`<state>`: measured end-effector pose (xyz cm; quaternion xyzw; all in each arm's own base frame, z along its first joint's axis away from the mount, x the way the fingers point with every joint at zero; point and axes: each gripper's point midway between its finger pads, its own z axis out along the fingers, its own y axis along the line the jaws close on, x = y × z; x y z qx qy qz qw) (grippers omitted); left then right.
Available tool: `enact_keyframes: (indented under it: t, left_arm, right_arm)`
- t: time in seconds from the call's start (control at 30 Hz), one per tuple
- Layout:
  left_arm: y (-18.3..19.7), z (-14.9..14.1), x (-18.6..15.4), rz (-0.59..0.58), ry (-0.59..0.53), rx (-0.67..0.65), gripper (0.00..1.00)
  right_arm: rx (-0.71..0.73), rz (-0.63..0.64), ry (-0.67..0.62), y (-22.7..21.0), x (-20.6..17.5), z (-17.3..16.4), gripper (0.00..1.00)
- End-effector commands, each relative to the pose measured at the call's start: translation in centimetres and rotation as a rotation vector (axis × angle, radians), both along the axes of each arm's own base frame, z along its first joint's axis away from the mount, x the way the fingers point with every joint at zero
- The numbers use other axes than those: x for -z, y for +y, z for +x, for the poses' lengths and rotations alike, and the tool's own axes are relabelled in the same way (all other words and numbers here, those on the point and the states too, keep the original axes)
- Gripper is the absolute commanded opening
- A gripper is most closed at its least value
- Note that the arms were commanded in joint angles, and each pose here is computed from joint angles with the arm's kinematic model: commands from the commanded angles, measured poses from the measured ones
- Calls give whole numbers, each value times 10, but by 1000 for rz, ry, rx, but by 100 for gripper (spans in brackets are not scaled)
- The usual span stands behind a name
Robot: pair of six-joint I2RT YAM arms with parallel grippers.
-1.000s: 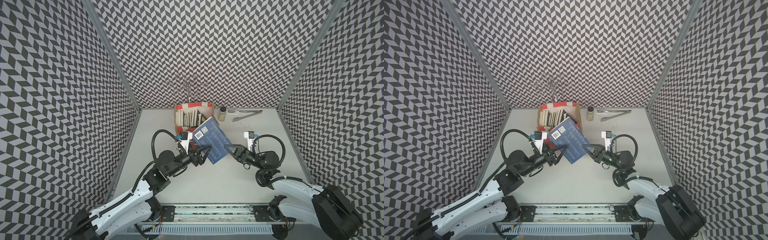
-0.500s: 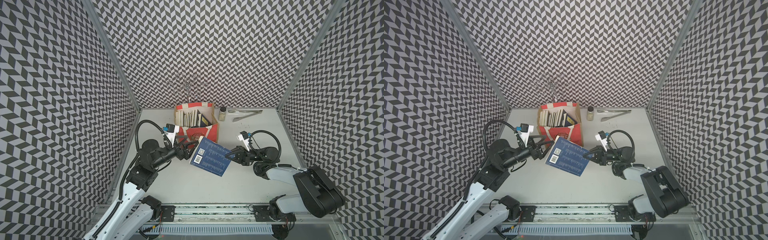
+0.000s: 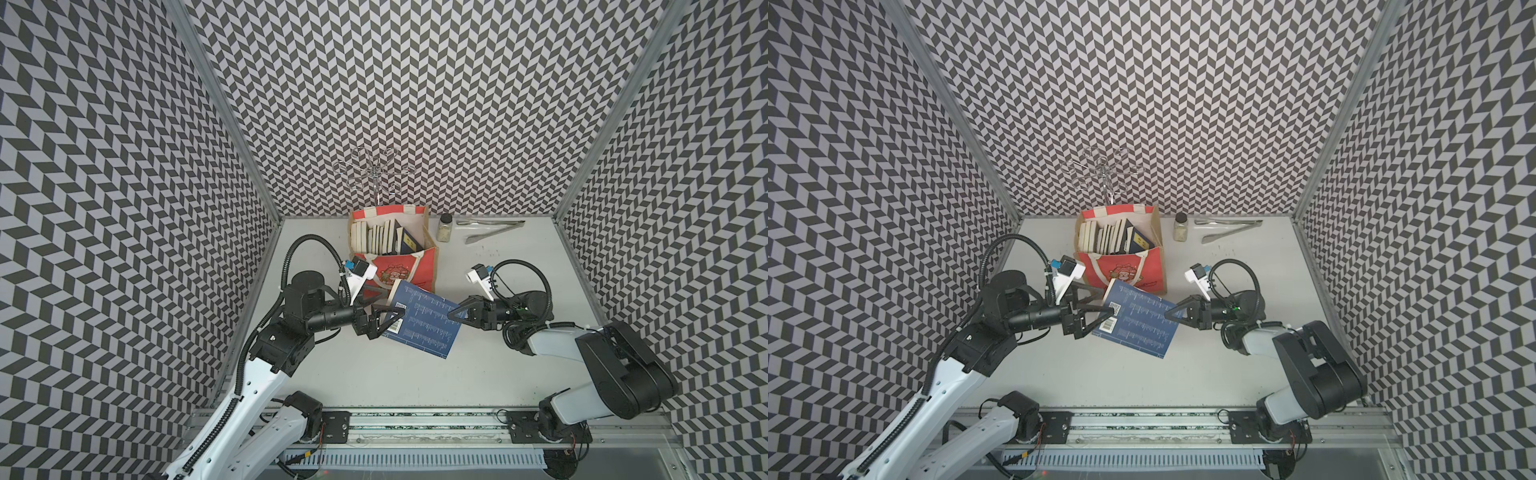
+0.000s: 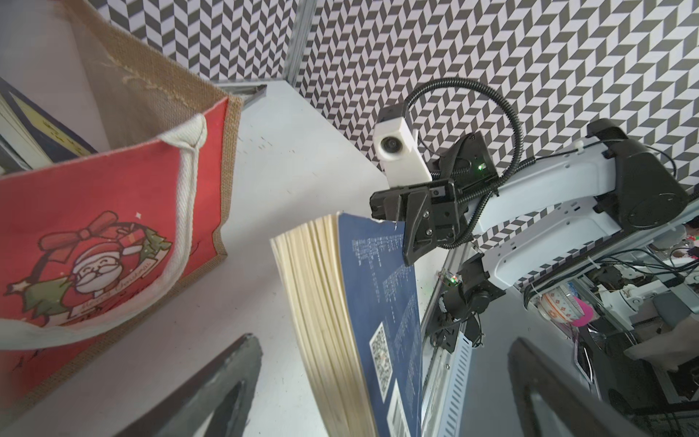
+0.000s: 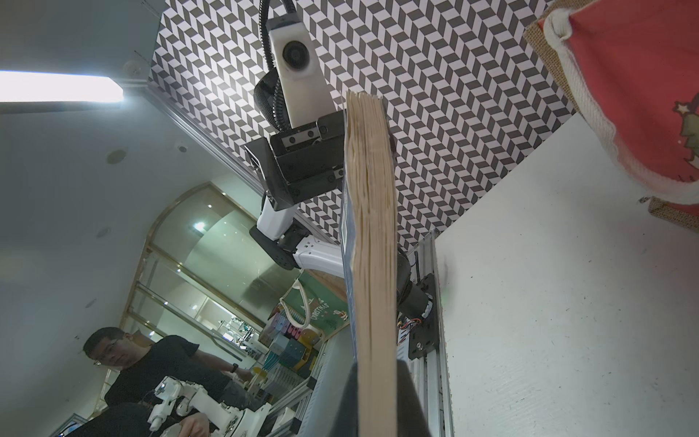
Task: Put the books into the canvas bag
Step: Pick up the book from the center of the board.
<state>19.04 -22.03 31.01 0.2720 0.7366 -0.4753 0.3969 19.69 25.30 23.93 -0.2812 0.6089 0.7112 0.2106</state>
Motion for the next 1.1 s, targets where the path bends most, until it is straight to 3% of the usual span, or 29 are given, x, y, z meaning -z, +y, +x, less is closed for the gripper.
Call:
enact_keyframes:
  t: [0.0,0.1,0.2,0.27,0.33,0.43,0.5,0.6,0.63,0.83,0.93,1.07]
  left_arm:
    - [1,3,7,40,15,0,98]
    - [-2,4,15,51,48,18,91]
    - [-4,2,13,48,48,41,54]
    - [-4,1,5,38,32,44,20]
    - [-4,0,-2,32,17,49,2]
    - [-5,2,-14,37,-14,49,0]
    - [-1,14,-26,54,-52,-9,0]
    - [11,42,-60,67,-131,-152,0]
    - [15,50,-75,60,-158,-191,0]
    - [43,115,-149,3,-221,-450,0]
    - [52,147,-163,18,-204,-565,0]
    - [52,182,-157,44,-147,-634,0]
  right_arm:
    - [-6,140,-369,-10,-45,-23,0]
    - [-5,143,-374,-10,-47,-23,0]
    - [-2,147,-378,-9,-49,-22,0]
    - [2,148,-372,-9,-49,-19,0]
    - [12,151,-363,-9,-50,-16,4]
    - [20,153,-357,-9,-51,-13,29]
    - [45,160,-350,-12,-53,-9,59]
    - [130,175,-321,-21,-53,5,95]
    - [155,169,-308,-23,-51,11,100]
    - [278,87,-225,-23,-30,46,99]
    - [379,-13,-208,-23,-16,71,100]
    - [538,-204,-232,-32,-3,99,99]
